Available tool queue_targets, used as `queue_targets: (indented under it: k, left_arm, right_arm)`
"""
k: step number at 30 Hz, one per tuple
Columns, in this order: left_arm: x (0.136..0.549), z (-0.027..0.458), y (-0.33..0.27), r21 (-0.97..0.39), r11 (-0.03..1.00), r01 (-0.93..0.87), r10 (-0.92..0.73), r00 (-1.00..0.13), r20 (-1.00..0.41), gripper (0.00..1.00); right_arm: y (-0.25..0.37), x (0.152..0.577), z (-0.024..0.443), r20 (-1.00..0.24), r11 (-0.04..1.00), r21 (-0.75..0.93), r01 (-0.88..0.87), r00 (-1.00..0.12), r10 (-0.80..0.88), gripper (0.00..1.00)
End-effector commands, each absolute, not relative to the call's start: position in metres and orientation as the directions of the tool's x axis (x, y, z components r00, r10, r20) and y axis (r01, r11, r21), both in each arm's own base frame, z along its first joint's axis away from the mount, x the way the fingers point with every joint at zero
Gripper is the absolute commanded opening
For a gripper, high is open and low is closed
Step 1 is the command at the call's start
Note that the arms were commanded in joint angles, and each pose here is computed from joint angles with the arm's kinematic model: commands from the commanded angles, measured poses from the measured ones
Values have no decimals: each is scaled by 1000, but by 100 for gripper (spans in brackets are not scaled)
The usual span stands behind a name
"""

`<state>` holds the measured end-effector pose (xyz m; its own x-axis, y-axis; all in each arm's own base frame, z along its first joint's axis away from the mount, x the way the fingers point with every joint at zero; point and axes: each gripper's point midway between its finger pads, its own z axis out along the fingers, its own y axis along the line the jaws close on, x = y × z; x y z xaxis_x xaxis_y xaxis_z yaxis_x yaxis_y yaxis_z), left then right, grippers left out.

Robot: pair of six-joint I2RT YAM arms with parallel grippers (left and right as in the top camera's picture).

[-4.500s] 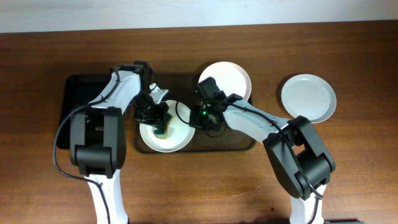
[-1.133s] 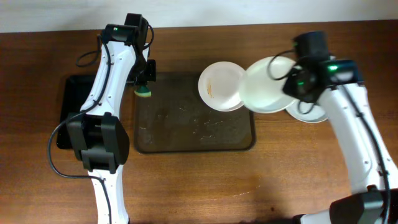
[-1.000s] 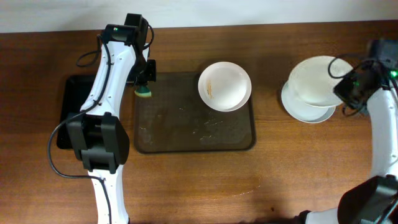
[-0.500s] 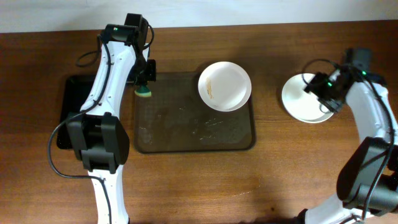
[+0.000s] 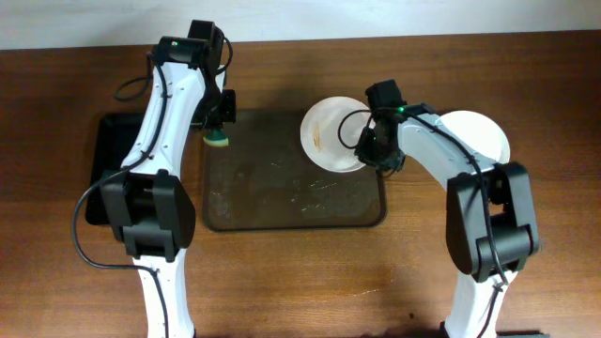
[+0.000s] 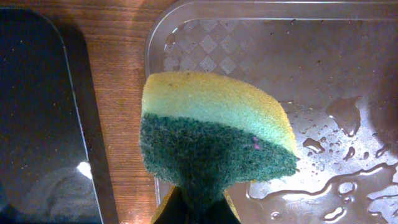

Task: Clean dirty plates on tray and stack at the side
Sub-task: 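Grasp the last top plate rim with the right gripper, then scrub the held plate with the sponge in the left gripper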

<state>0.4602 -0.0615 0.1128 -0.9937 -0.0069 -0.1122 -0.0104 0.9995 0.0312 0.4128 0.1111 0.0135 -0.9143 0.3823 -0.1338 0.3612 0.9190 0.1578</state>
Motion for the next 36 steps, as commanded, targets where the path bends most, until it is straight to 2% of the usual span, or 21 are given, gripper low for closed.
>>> queue_targets:
  k: [1, 3, 6, 8, 9, 11, 12, 15, 17, 18, 20, 22, 26, 28, 31, 36]
  left_arm:
    - [464, 118, -63, 22, 1000, 5, 8, -992, -130, 2]
    - [464, 118, -63, 22, 1000, 5, 8, -992, -129, 2]
    - [464, 118, -63, 22, 1000, 5, 8, -992, -129, 2]
    - [464, 118, -63, 22, 1000, 5, 8, -992, -129, 2]
    - [464, 118, -63, 22, 1000, 5, 8, -992, -129, 2]
    - [464, 118, -63, 22, 1000, 5, 8, -991, -132, 2]
    - [465, 118, -63, 22, 1000, 5, 8, -991, -133, 2]
    - [465, 118, -63, 22, 1000, 5, 8, -991, -133, 2]
    - [465, 118, -63, 22, 1000, 5, 8, -991, -133, 2]
    - [465, 118, -63, 22, 1000, 5, 8, -991, -133, 2]
    - [464, 118, -63, 22, 1000, 5, 8, -991, -132, 2]
    - [465, 118, -63, 21, 1000, 6, 9, -991, -134, 2]
    - [465, 118, -66, 21, 1000, 10, 13, -990, -137, 2]
    - [465, 118, -66, 21, 1000, 11, 14, -991, -137, 2]
    - [465, 118, -72, 16, 1000, 22, 24, -990, -139, 2]
    - [461, 100, -100, -66, 995, 75, 69, -993, -93, 1]
  right_arm:
    - [135, 403, 7, -91, 928, 168, 333, -932, 351, 7]
    - [154, 383, 6, -21, 936, 179, 302, -950, 311, 4]
    - [179, 356, 8, 54, 951, 176, 255, -967, 250, 6]
    - [181, 362, 20, 31, 968, 186, 168, -986, 165, 25]
    - [181, 369, 32, 7, 976, 196, 98, -995, 98, 45]
    - [182, 403, 67, -130, 971, 213, -105, -988, -79, 61]
    - [183, 418, 72, -201, 961, 214, -173, -971, -130, 65]
    - [173, 433, 56, -223, 955, 199, -221, -959, -176, 61]
    - [175, 426, 39, -179, 949, 202, -244, -961, -209, 52]
    - [181, 422, 31, -156, 943, 223, -246, -964, -215, 51]
    - [194, 414, 21, -114, 920, 306, -243, -969, -218, 44]
    - [196, 411, 13, -89, 921, 317, -226, -974, -209, 38]
    - [195, 408, -5, -27, 939, 317, -133, -991, -132, 21]
    - [194, 399, -18, 36, 950, 308, -47, -998, -61, 4]
    - [188, 378, -28, 177, 941, 251, 228, -966, 187, 4]
    - [197, 366, -36, 185, 949, 236, 210, -968, 168, 4]
